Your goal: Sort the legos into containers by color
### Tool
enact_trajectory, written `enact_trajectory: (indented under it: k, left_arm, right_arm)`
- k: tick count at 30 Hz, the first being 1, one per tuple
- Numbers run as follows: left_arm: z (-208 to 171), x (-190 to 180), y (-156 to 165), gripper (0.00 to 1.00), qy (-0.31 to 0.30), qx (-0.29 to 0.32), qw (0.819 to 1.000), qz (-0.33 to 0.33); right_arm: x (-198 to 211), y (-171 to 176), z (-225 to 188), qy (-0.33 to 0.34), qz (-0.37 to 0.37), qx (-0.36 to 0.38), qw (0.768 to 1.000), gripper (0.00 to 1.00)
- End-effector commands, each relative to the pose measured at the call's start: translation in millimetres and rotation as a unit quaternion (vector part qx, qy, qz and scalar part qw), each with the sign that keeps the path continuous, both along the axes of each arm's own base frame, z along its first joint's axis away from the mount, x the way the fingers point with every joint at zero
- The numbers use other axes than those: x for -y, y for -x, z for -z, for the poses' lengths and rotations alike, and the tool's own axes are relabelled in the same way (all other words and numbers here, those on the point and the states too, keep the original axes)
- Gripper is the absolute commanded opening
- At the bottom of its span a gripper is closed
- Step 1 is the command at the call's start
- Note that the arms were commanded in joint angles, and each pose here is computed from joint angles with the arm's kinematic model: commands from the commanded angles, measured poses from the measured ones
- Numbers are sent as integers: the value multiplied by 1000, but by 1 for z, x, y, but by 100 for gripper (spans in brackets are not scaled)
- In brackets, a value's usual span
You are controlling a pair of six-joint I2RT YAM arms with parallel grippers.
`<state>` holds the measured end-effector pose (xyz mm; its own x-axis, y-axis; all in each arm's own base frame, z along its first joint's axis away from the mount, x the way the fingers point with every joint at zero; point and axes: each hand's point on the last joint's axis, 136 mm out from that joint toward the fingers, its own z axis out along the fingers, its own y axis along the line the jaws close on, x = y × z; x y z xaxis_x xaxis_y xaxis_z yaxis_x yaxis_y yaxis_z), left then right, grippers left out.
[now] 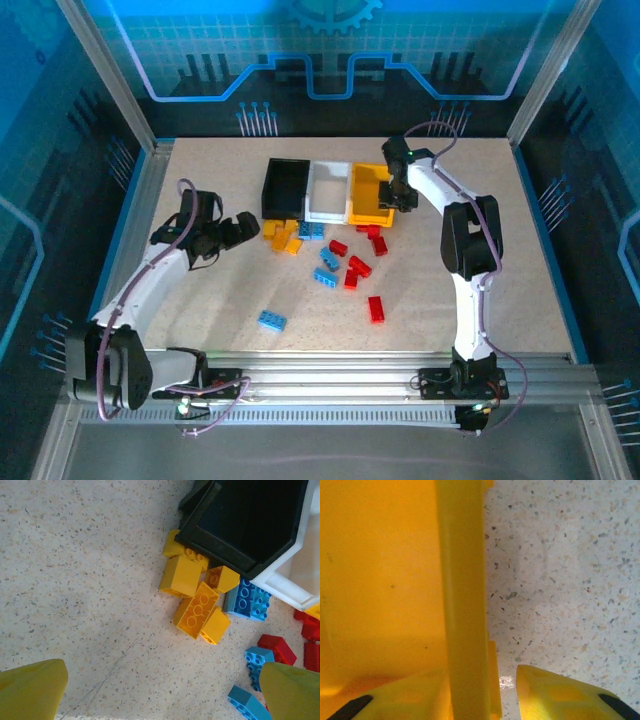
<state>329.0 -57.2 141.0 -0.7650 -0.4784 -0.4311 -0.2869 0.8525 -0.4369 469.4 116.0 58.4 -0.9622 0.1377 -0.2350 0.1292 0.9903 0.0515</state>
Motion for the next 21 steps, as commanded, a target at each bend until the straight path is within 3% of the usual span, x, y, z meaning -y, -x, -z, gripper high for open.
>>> enact_trajectory:
  k: [1,4,10,16,21]
  left_arm:
    - [-2,9,-4,99,8,0,1000,22]
    - [-4,11,-7,99,13,1,1000,23]
    - [-4,15,-9,99,24,4,999,30]
    - [4,24,-2,99,43,-15,998,44]
    - [15,39,17,99,52,-50,995,64]
  right_arm:
    - [-10,2,-37,-18,-5,36,999,52]
    - [-11,7,-58,-19,-14,54,998,62]
    - [-20,47,-86,-37,-46,59,997,68]
    - [-47,122,-68,-56,-123,-18,991,69]
    - [-61,192,-48,-29,-155,-94,983,69]
